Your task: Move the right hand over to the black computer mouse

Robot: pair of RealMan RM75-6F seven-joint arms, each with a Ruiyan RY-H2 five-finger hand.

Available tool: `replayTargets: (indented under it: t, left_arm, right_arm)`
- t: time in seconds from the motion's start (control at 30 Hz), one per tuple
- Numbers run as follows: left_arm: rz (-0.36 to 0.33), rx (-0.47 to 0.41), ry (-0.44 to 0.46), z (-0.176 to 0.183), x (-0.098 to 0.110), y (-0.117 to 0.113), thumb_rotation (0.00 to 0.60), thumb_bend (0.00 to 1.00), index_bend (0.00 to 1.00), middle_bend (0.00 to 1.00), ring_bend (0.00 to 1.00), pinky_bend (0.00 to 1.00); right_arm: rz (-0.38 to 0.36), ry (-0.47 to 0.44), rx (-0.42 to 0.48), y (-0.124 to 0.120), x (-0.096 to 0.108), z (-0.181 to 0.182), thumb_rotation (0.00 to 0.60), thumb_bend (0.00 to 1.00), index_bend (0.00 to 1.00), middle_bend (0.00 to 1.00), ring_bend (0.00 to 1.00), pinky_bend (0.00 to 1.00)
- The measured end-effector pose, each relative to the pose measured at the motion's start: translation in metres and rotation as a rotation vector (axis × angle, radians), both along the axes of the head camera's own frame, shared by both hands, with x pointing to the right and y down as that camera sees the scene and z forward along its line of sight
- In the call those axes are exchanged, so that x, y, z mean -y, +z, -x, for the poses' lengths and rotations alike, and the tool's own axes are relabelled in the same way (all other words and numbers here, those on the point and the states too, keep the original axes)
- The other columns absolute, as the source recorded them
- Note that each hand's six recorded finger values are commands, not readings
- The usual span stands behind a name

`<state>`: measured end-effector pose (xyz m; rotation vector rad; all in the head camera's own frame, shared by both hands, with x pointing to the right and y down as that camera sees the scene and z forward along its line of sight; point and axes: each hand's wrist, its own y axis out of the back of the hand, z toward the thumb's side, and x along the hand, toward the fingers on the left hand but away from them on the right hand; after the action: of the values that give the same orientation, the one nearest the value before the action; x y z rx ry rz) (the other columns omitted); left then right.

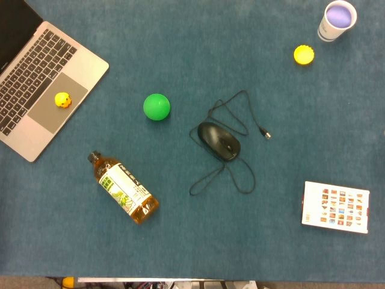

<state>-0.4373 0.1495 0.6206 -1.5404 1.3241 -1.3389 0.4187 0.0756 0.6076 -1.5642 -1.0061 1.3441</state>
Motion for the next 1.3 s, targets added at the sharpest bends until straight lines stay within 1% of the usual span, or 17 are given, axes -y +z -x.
replayTargets:
  t: [0.23, 0.43, 0.57, 0.73, 0.8, 0.87, 0.97, 1.17, 1.3]
  left_arm:
    - [-0.001, -0.005, -0.005, 0.001, -0.001, 0.001, 0.6, 0.15, 0.28, 0.21, 0.16, 0.09]
    - [-0.009, -0.005, -0.01, 0.003, -0.001, -0.001, 0.6, 0.15, 0.28, 0.21, 0.16, 0.09]
    - [-0.011, -0.005, -0.01, 0.005, -0.001, -0.002, 0.6, 0.15, 0.28, 0.21, 0.16, 0.09]
    - [-0.01, -0.007, -0.018, 0.007, -0.003, -0.002, 0.6, 0.15, 0.28, 0.21, 0.16, 0.09]
    - [-0.007, -0.008, -0.021, 0.008, -0.004, -0.002, 0.6, 0.15, 0.28, 0.21, 0.16, 0.09]
    - [-0.008, -0.008, -0.024, 0.008, -0.005, -0.002, 0.6, 0.15, 0.28, 0.21, 0.16, 0.09]
    - [-0.01, -0.006, -0.029, 0.01, -0.006, -0.004, 0.6, 0.15, 0.28, 0.21, 0.16, 0.09]
    - [-0.018, -0.005, -0.043, 0.015, -0.008, -0.008, 0.6, 0.15, 0.28, 0.21, 0.16, 0.09]
    - [-0.019, -0.001, -0.059, 0.02, -0.011, -0.009, 0.6, 0.15, 0.28, 0.21, 0.16, 0.09]
  right_arm:
    - [-0.002, -0.013, 0.003, -0.001, 0.002, 0.004, 0.6, 0.37, 0.46, 0.2, 0.0, 0.0]
    - [-0.017, -0.049, -0.019, -0.002, 0.013, 0.009, 0.6, 0.37, 0.46, 0.2, 0.0, 0.0]
    - [-0.044, -0.098, -0.069, 0.0, 0.031, 0.017, 0.6, 0.27, 0.46, 0.2, 0.0, 0.0]
    - [-0.047, -0.175, -0.12, 0.01, 0.052, 0.036, 0.6, 0.19, 0.46, 0.2, 0.0, 0.0]
    - [-0.049, -0.209, -0.141, 0.016, 0.061, 0.047, 0.6, 0.14, 0.46, 0.2, 0.0, 0.0]
    - [-0.051, -0.242, -0.156, 0.024, 0.069, 0.061, 0.6, 0.07, 0.46, 0.2, 0.0, 0.0]
    - [-0.053, -0.296, -0.183, 0.035, 0.076, 0.08, 0.6, 0.0, 0.46, 0.2, 0.0, 0.0]
    - [-0.046, -0.409, -0.258, 0.065, 0.083, 0.12, 0.6, 0.0, 0.46, 0.2, 0.0, 0.0]
    - [-0.035, -0.445, -0.282, 0.087, 0.085, 0.143, 0.6, 0.0, 0.45, 0.2, 0.0, 0.0]
